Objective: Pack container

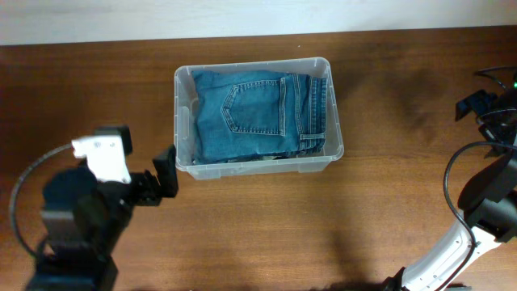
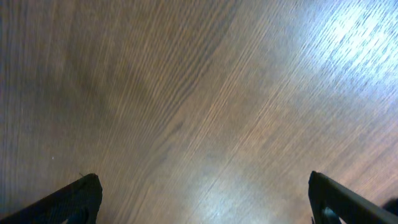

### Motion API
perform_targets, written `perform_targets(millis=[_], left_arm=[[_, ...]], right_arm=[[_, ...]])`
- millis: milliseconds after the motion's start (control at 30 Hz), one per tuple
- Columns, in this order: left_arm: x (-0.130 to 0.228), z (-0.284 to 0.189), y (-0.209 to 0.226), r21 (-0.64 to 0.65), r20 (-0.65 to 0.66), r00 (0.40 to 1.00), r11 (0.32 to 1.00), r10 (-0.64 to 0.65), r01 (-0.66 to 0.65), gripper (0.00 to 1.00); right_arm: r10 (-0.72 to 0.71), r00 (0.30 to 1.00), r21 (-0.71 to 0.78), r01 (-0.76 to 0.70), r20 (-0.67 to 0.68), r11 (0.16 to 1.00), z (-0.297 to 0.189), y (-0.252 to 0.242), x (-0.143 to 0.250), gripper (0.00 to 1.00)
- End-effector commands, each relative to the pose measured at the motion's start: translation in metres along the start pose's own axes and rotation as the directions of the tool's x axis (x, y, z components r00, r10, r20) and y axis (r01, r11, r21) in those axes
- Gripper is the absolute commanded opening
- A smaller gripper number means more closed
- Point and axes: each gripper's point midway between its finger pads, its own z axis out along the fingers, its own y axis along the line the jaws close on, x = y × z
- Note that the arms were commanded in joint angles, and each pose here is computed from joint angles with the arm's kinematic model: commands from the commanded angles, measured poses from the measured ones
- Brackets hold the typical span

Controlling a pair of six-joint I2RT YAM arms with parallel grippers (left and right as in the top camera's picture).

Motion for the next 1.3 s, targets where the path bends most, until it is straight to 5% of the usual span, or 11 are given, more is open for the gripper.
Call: perform_targets(millis=[0,367,700,1033,1267], left_arm=[[0.037,0.017,0.000,0.043,-0.020,1.000,0.999,-0.015,0.016,0.99],[0.108,0.039,0.013,0.016,-0.213,0.976,0.999,-0.040,0.045,0.99],[0.108,0.040,0.017,0.025,-0.212,0.972,0.995,0.101,-0.098,1.00],[0.110,0.035,0.015,0.034,-0.191,0.975,0.994,0.110,-0.105,0.99],[0.116,0.024,0.015,0.041,-0.042,0.988,0.988,0.150,-0.149,0.99]], right_arm=[[0.010,1.000,0.004,-0.010,0.021,1.000,-0.007,-0.003,-0.001,0.98],[0.010,1.000,0.004,-0.010,0.021,1.000,-0.007,-0.003,-0.001,0.98],[0.010,1.000,0.004,-0.010,0.021,1.000,-0.007,-0.003,-0.001,0.98],[0.010,1.000,0.004,-0.010,0.021,1.000,-0.007,-0.003,-0.001,0.98],[0.010,1.000,0.004,-0.010,0.021,1.000,-0.007,-0.003,-0.001,0.98]])
